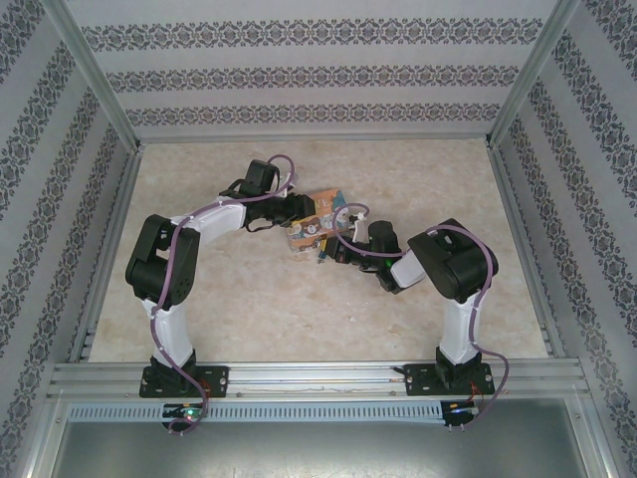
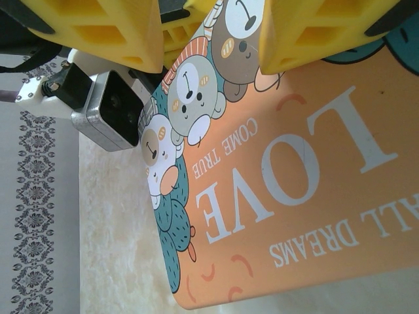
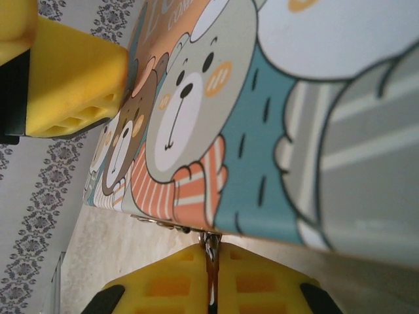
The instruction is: Unlock a padlock with a key
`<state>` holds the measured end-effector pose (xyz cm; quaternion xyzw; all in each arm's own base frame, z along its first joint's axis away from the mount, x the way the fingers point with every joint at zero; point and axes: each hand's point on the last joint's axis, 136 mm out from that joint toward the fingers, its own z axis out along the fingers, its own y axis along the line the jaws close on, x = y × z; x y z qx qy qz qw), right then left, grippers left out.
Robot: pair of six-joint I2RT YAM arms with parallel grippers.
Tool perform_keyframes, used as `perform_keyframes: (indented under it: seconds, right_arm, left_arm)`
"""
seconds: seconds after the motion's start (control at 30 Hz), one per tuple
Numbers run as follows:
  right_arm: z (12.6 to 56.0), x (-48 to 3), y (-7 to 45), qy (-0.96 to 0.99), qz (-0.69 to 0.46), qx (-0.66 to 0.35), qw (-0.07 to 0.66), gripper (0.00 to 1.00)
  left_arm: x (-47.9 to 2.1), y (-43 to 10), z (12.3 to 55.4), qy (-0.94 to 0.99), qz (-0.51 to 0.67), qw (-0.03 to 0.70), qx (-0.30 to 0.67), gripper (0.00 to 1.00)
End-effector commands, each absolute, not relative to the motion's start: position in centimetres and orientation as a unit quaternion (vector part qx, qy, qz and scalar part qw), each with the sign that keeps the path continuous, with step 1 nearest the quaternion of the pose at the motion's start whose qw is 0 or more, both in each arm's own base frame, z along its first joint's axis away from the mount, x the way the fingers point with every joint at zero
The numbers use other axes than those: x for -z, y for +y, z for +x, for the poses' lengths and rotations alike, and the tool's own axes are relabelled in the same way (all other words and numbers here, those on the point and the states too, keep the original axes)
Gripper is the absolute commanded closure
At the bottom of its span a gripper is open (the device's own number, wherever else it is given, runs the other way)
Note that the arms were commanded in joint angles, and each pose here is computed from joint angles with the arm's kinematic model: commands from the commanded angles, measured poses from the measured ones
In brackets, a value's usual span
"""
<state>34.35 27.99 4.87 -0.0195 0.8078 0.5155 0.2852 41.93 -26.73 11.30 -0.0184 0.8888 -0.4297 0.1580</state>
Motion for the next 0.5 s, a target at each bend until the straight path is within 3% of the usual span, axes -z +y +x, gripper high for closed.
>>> perform_keyframes:
  seconds: [0.0, 0.47]
  right_arm:
    - [33.7, -5.3, 28.3, 0.799, -0.035, -0.530, 0.282, 0.96]
    - [35.1, -7.1, 26.0, 0.777, 0.043, -0.531, 0.334, 1.00]
  left_arm:
    - [-8.8, -26.6, 40.5, 0.904, -0.030, 0.123, 0.409, 0.58]
    - [-7.8, -26.3, 38.5, 0.904, -0.039, 0.105, 0.412, 0.58]
